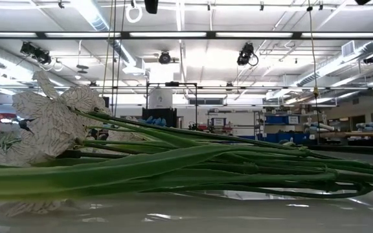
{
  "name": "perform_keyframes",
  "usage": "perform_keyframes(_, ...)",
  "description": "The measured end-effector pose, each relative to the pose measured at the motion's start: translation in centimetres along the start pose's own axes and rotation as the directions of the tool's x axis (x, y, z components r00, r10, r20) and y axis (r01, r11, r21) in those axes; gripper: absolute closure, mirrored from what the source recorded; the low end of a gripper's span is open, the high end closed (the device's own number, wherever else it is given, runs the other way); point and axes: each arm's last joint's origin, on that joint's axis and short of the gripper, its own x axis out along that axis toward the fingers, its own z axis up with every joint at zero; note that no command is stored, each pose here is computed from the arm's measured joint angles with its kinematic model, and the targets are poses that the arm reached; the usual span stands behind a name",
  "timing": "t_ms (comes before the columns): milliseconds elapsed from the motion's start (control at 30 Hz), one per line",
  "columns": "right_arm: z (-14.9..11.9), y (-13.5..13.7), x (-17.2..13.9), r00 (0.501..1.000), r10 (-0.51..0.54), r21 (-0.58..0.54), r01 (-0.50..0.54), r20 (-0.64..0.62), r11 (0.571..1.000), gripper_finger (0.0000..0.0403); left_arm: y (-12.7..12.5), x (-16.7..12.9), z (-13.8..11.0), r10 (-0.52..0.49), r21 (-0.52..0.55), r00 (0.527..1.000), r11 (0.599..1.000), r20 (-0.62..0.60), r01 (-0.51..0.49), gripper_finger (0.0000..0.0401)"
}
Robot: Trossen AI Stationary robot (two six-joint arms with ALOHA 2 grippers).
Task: Sort flowers into vase by color
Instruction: Put the red tulip flower into the red flower vase
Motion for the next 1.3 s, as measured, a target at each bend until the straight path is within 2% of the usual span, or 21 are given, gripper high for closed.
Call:
perform_keyframes(133, -0.3, 0.3, -0.3, 0.997, 0.077, -0.016, -0.077, -0.009, 0.997, 0.0389, 0.0, 0.0, 0.0, 0.0, 0.0, 1.0, 1.0, 0.0, 0.0, 0.0275)
perform_keyframes(233, -0.2, 0.5, -0.6, 0.993, 0.106, -0.057, -0.103, 0.054, 0.993, 0.0389, 0.0, 0.0, 0.0, 0.0, 0.0, 1.0, 1.0, 0.0, 0.0, 0.0275)
perform_keyframes(300, -0.5, 0.5, -0.4, 0.984, 0.162, -0.078, -0.157, 0.077, 0.985, 0.0389, 0.0, 0.0, 0.0, 0.0, 0.0, 1.0, 1.0, 0.0, 0.0, 0.0275)
perform_keyframes(433, -1.5, 0.2, 0.6, 0.959, 0.269, -0.037, -0.267, 0.091, 0.963, 0.0389, 0.0, 0.0, 0.0, 0.0, 0.0, 1.0, 1.0, 0.0, 0.0, 0.0275)
perform_keyframes(600, -2.4, -0.1, 1.3, 0.943, 0.306, -0.078, -0.298, 0.129, 0.951, 0.0389, 0.0, 0.0, 0.0, 0.0, 0.0, 1.0, 1.0, -0.001, 0.0, 0.0275)
perform_keyframes(733, -2.9, -0.4, 2.0, 0.918, 0.373, -0.091, -0.364, 0.136, 0.927, 0.0389, 0.0, 0.0, 0.0, 0.0, 0.0, 1.0, 1.0, -0.001, 0.0, 0.0275)
perform_keyframes(867, -3.8, -0.7, 2.8, 0.9, 0.422, -0.087, -0.415, 0.108, 0.906, 0.0389, 0.0, 0.0, 0.0, 0.0, 0.0, 1.0, 1.0, -0.001, 0.0, 0.0275)
perform_keyframes(1067, -4.8, -1.0, 3.6, 0.879, 0.468, -0.168, -0.449, 0.092, 0.877, 0.0389, 0.0, 0.0, 0.0, 0.0, 0.0, 1.0, 1.0, 0.0, 0.0, 0.0275)
perform_keyframes(1233, -5.1, -0.9, 3.8, 0.849, 0.523, -0.278, -0.484, 0.08, 0.829, 0.0389, 0.0, 0.0, 0.0, 0.0, 0.0, 1.0, 1.0, 0.0, 0.0, 0.0275)
perform_keyframes(1300, -5.1, -0.8, 3.7, 0.827, 0.558, -0.324, -0.511, 0.068, 0.796, 0.0389, 0.0, 0.0, 0.0, 0.0, 0.0, 1.0, 1.0, -0.001, 0.0, 0.0275)
